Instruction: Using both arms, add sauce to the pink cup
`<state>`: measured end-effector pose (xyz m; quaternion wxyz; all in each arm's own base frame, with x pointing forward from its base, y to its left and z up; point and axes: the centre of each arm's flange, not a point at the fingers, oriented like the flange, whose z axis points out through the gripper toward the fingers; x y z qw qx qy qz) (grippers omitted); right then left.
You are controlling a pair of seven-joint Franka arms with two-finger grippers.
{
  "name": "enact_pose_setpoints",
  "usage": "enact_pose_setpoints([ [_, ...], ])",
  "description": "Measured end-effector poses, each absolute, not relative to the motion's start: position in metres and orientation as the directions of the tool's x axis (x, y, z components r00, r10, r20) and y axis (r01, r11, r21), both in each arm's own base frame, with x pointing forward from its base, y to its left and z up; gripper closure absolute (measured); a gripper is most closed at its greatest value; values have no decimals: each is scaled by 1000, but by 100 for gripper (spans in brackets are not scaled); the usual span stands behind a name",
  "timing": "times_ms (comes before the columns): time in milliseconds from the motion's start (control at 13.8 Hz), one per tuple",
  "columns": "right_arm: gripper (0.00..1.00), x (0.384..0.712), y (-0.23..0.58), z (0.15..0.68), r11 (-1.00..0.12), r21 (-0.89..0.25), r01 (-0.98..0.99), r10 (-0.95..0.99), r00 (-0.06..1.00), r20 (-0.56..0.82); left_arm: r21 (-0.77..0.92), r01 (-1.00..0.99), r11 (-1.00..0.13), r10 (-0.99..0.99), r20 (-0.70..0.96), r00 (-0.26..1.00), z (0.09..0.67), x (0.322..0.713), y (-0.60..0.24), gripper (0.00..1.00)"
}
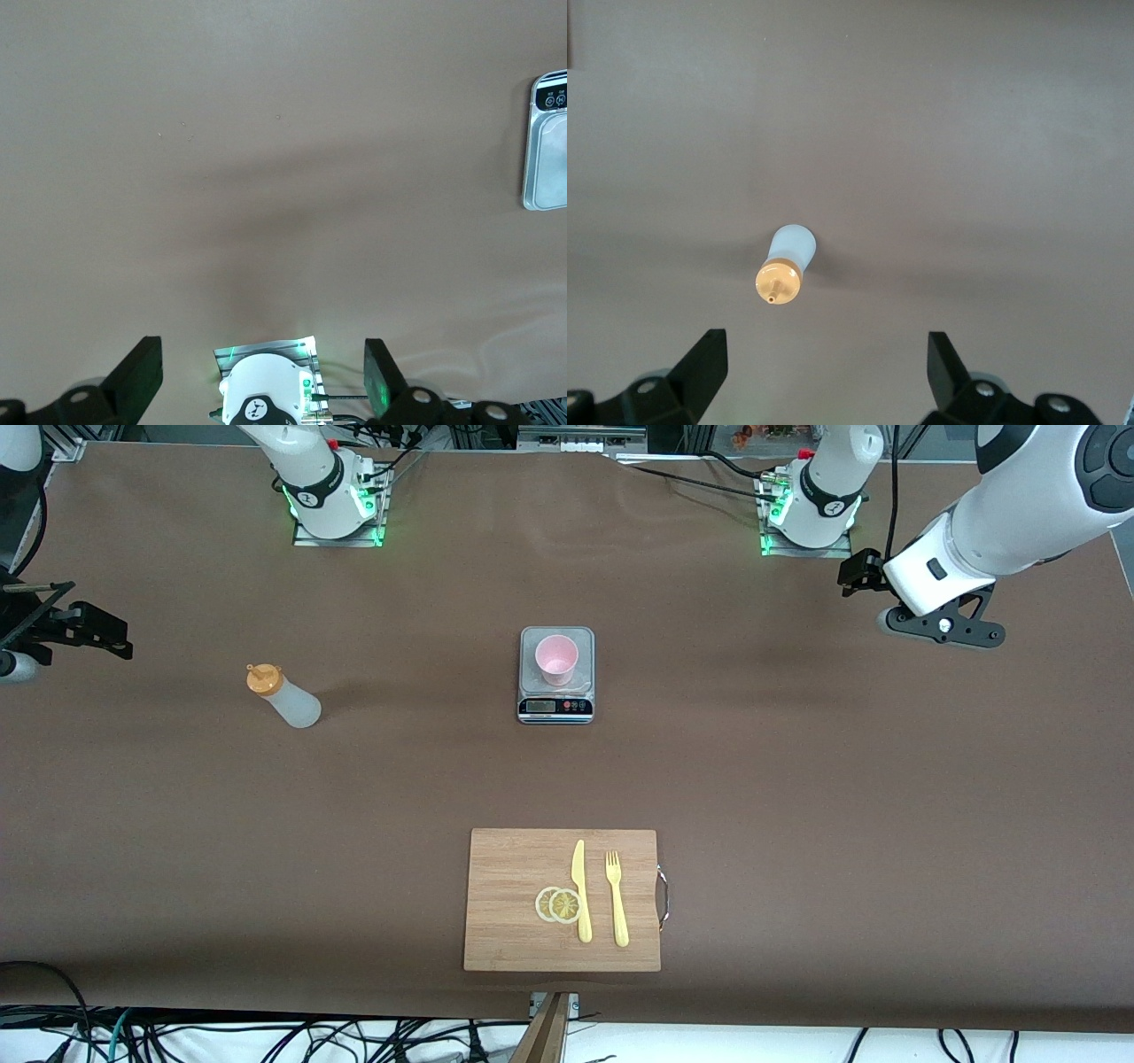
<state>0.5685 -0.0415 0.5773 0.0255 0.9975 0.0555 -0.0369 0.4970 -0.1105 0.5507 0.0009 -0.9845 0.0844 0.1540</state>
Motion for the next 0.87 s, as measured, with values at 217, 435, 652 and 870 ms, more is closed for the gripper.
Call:
enact_pose_setpoints([
  [217, 0, 570, -39, 568, -995, 20, 100, 98, 991, -87, 24, -166, -986, -166, -303, 938, 551, 497, -110, 0],
  [435, 0, 575, -41, 561, -995, 14, 96, 94, 992, -90, 24, -166, -986, -166, -304, 938, 551, 497, -110, 0],
  [652, 0, 576, -41, 564, -995, 14, 95, 94, 992, -83, 24, -166, -986, -166, -304, 938, 551, 497, -110, 0],
  [870, 0, 576, -41, 565, -995, 15, 95, 93, 992, -80, 24, -166, -986, -166, -304, 938, 551, 497, -110, 0],
])
